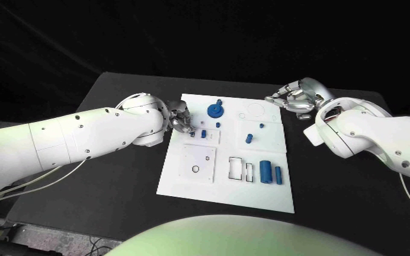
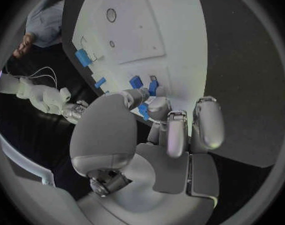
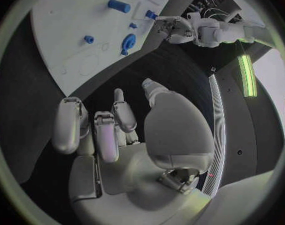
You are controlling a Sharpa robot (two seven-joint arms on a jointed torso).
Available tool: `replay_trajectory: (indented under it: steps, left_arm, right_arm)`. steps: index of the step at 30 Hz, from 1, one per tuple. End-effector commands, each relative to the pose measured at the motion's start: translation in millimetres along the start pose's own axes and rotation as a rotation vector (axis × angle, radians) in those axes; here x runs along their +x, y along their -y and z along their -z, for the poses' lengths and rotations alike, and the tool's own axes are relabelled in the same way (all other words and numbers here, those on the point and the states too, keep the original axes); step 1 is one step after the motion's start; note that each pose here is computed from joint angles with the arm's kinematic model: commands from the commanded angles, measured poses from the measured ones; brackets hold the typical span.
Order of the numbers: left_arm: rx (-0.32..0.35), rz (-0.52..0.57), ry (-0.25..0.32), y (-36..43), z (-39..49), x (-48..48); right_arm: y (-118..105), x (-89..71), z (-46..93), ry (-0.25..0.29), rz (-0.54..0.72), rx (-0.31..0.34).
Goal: Assemble the parts on the task board
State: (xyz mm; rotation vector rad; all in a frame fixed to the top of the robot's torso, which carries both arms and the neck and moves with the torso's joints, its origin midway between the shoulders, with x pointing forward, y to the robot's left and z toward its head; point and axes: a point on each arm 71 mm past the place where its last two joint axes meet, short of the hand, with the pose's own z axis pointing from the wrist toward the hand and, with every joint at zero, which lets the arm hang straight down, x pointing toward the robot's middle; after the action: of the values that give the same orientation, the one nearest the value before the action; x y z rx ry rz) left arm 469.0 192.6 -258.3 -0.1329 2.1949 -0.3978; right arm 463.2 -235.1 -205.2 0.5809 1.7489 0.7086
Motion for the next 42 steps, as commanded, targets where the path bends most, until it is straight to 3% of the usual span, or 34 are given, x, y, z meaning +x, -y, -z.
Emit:
replay_trajectory:
  steps: [1, 22, 42]
  left_arm:
    - [-0.001, -0.021, -0.029, 1.3, 0.0, 3.4]
    - [-0.007, -0.035, -0.056, 1.8, 0.7, 5.9]
    - [-0.031, -0.036, -0.096, 3.8, -6.3, 9.8]
  right_arm:
    - [-0.9, 1.2, 0.1, -0.010, 0.008, -0.012]
    - [-1.1, 1.3, 0.2, -0.009, 0.015, -0.016]
    - [-1.2, 1.8, 0.3, -0.009, 0.017, -0.019]
